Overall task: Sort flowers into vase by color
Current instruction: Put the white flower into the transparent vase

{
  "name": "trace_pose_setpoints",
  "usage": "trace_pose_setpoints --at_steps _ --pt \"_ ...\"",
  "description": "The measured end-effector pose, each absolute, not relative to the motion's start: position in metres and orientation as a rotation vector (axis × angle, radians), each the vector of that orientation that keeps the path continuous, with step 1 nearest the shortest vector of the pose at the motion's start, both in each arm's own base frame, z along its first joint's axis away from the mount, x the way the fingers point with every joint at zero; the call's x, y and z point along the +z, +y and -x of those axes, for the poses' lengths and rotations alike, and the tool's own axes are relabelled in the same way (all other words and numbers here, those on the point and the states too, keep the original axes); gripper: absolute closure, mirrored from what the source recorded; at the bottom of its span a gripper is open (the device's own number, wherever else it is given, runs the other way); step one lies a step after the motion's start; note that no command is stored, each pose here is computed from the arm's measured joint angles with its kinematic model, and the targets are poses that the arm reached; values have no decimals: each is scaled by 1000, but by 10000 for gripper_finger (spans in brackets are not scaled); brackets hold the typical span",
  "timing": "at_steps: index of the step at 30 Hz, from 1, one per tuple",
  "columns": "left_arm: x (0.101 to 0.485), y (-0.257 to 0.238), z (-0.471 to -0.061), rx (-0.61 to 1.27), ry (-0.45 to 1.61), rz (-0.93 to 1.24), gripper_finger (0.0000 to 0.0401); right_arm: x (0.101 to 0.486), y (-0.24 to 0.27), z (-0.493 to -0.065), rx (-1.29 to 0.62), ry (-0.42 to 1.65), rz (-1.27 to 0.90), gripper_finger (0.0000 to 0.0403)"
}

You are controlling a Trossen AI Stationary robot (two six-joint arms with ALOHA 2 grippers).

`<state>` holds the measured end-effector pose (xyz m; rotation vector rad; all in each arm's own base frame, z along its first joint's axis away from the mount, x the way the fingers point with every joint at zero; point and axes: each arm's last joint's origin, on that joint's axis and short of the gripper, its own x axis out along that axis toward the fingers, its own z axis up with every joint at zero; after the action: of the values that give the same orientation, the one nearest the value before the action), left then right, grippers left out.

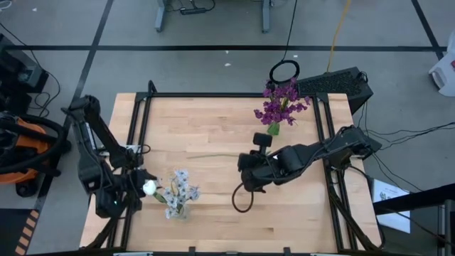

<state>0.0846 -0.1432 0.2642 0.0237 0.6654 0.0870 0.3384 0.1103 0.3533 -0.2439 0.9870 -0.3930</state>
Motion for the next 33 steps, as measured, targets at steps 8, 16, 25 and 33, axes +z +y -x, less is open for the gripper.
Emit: trace_pose_setpoints --at_steps 8,16,25,33 --pt "280 -125 -80 105 532 -67 269 357 100 -344 -428 959 287 402" --pt "291 -92 -71 199 427 -100 269 361 82 -357 -429 899 306 402" --pt "316 -58 -63 254 375 -110 269 365 51 -368 -474 875 301 402" --pt "358 -51 -69 311 279 -232 269 362 37 -380 -488 846 297 402"
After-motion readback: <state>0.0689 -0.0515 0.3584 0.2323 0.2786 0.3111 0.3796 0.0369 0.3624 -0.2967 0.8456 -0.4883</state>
